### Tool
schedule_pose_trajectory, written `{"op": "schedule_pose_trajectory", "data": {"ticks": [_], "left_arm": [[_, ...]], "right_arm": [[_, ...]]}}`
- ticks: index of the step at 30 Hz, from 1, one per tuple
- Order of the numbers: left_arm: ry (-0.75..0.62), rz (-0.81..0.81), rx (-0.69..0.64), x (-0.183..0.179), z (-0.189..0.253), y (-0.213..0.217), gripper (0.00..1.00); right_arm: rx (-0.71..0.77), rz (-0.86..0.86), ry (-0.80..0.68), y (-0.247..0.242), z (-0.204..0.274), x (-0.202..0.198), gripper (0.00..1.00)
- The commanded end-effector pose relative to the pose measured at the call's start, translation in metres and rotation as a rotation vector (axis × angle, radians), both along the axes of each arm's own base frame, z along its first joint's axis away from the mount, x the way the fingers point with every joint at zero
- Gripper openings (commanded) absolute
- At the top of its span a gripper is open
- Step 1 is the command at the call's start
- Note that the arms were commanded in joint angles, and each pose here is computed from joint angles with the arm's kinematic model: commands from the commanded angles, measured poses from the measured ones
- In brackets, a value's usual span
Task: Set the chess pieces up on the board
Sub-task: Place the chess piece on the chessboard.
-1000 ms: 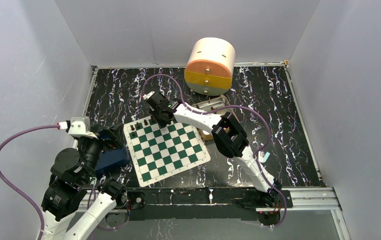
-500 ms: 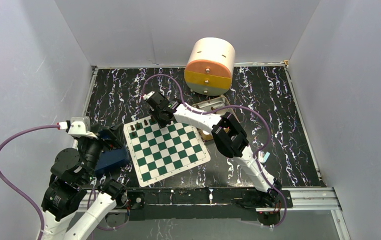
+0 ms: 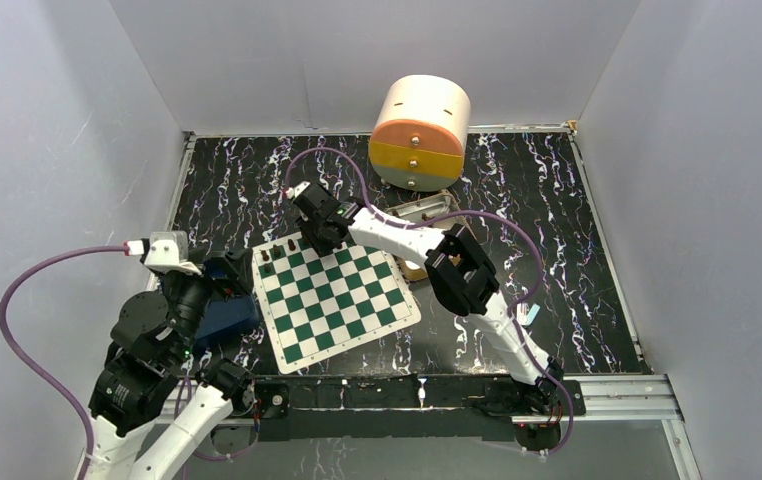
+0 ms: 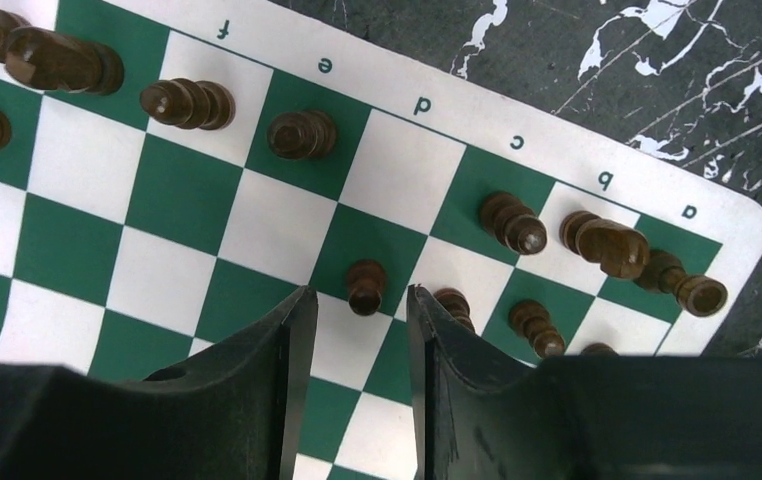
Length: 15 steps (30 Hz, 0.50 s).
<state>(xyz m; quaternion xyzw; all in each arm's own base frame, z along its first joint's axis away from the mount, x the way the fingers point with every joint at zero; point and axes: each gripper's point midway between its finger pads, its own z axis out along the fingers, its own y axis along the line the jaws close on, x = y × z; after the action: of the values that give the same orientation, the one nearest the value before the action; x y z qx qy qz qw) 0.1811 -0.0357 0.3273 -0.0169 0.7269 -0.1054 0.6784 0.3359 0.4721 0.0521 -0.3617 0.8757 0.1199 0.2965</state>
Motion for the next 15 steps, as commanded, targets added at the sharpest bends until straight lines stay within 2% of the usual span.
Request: {"op": "schedule_pose_trajectory", "data": {"ticks": [1, 7, 15], "left_arm": [[0.044, -0.014, -0.006, 0.010, -0.014, -0.010, 0.87], [0.105, -0.063, 0.005, 0.020, -0.036, -0.026, 0.87], [0.201, -0.125, 0.086, 0.040, -0.071, -0.046, 0.87]], "right_arm": [[0.149, -0.001, -0.078, 0.009, 0.079, 0.001, 0.48], [0.192, -0.042, -0.119, -0.014, 0.119, 0.003, 0.48], [0.166, -0.187, -0.145, -0.096, 0.129, 0.022, 0.41]]}}
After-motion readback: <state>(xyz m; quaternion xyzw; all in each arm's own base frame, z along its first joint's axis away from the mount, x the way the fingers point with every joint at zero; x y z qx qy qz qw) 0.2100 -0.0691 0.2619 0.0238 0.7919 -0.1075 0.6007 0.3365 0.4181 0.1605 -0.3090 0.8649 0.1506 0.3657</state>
